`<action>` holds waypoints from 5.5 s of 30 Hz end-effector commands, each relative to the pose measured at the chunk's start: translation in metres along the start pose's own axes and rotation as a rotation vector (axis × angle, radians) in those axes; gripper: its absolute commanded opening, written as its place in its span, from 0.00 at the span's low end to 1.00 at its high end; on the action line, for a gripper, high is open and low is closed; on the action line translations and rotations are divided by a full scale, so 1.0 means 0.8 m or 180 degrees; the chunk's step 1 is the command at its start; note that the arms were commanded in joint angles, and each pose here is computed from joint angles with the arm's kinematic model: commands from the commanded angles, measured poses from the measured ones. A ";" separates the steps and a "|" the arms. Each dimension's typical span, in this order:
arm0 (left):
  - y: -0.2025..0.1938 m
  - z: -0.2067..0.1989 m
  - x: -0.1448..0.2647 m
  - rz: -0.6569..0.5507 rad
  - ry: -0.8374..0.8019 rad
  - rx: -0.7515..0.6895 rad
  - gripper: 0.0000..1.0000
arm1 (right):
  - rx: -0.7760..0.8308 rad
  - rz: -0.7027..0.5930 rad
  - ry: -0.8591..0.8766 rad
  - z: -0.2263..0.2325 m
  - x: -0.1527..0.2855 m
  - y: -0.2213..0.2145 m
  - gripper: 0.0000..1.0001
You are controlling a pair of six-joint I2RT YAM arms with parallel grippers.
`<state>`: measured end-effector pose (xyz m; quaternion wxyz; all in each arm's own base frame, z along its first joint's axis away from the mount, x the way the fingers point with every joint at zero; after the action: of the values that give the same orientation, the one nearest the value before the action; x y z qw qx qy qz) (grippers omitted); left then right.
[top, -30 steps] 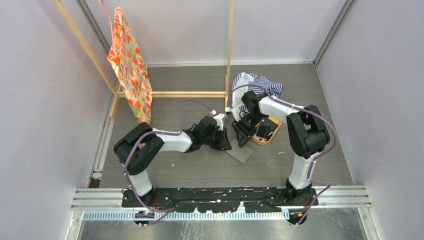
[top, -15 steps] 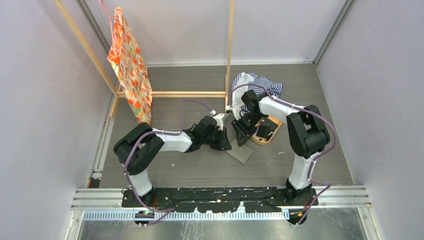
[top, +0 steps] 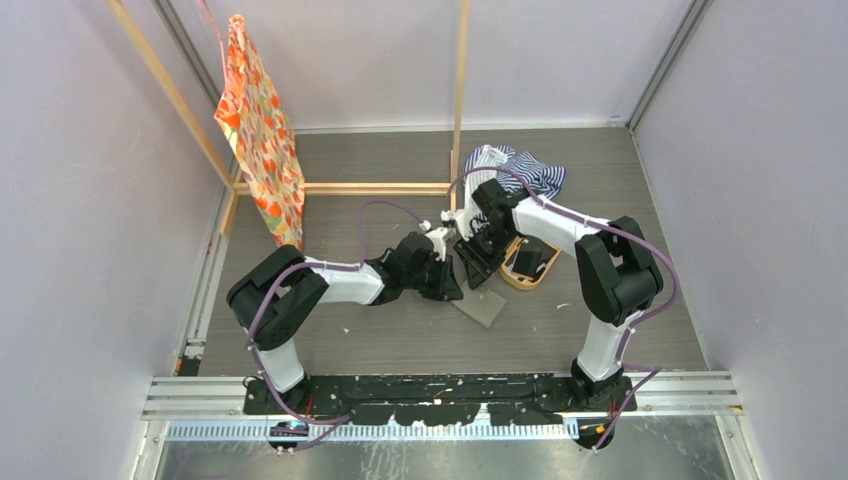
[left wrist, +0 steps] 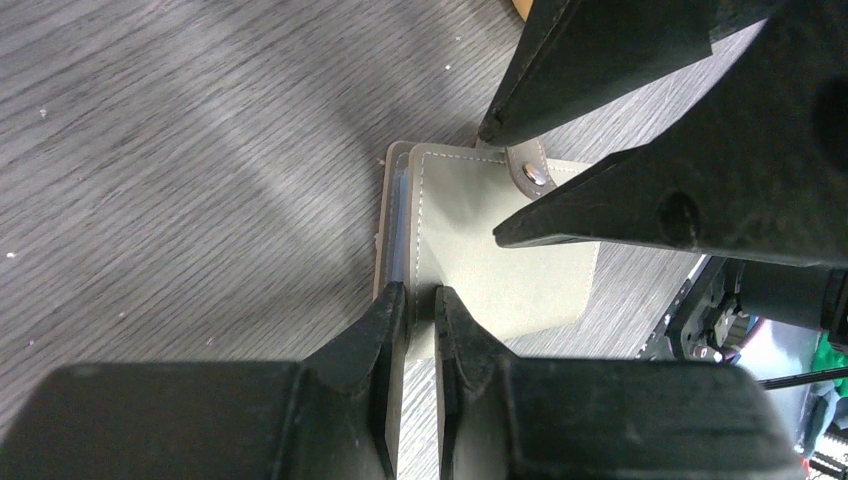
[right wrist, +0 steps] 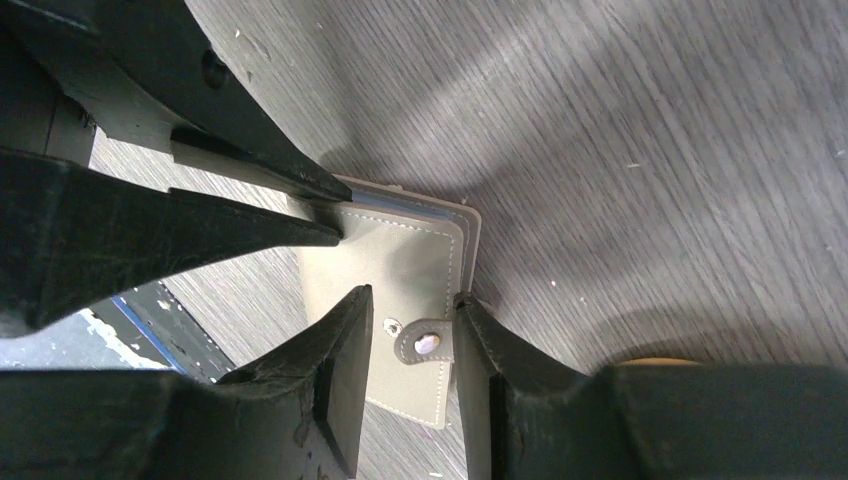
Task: Put the credit cards into the card holder
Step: Close the card holder at the center of the board.
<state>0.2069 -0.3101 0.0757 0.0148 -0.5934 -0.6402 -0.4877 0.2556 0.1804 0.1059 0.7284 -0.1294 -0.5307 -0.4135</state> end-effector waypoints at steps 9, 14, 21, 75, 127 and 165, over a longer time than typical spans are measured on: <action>-0.021 0.009 0.004 0.0149 0.0140 0.0080 0.12 | 0.0248 -0.0040 -0.0167 0.012 0.017 -0.008 0.38; -0.020 0.009 0.004 0.0142 0.0142 0.0096 0.12 | 0.0304 -0.0116 -0.0193 0.017 0.027 -0.013 0.40; -0.019 0.008 0.003 0.0138 0.0141 0.0111 0.11 | 0.0299 -0.0065 -0.0210 0.015 0.022 -0.019 0.40; -0.028 0.011 0.001 0.0066 0.0066 0.0169 0.11 | 0.0043 0.0006 -0.0097 -0.001 0.011 -0.026 0.36; -0.027 0.010 0.003 0.0052 0.0044 0.0172 0.10 | 0.0226 -0.0045 -0.0096 0.016 0.021 -0.022 0.02; -0.017 -0.001 0.011 -0.0035 -0.0003 0.0308 0.09 | 0.0413 0.0204 -0.0173 0.018 0.003 -0.041 0.01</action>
<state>0.1964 -0.3063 0.0741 0.0365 -0.5915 -0.6712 -0.4454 0.2233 0.1639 0.1021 0.7489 -0.1332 -0.5321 -0.3718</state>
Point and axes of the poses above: each gripper's point midway between its finger pads, its own x axis back along the fingers, its own z axis along the line the jaws close on, y = z × x, the point moved 7 cm from there along x, back along the fingers, and after that the axes turned 7 degrees about -x, right-handed, at the moved point
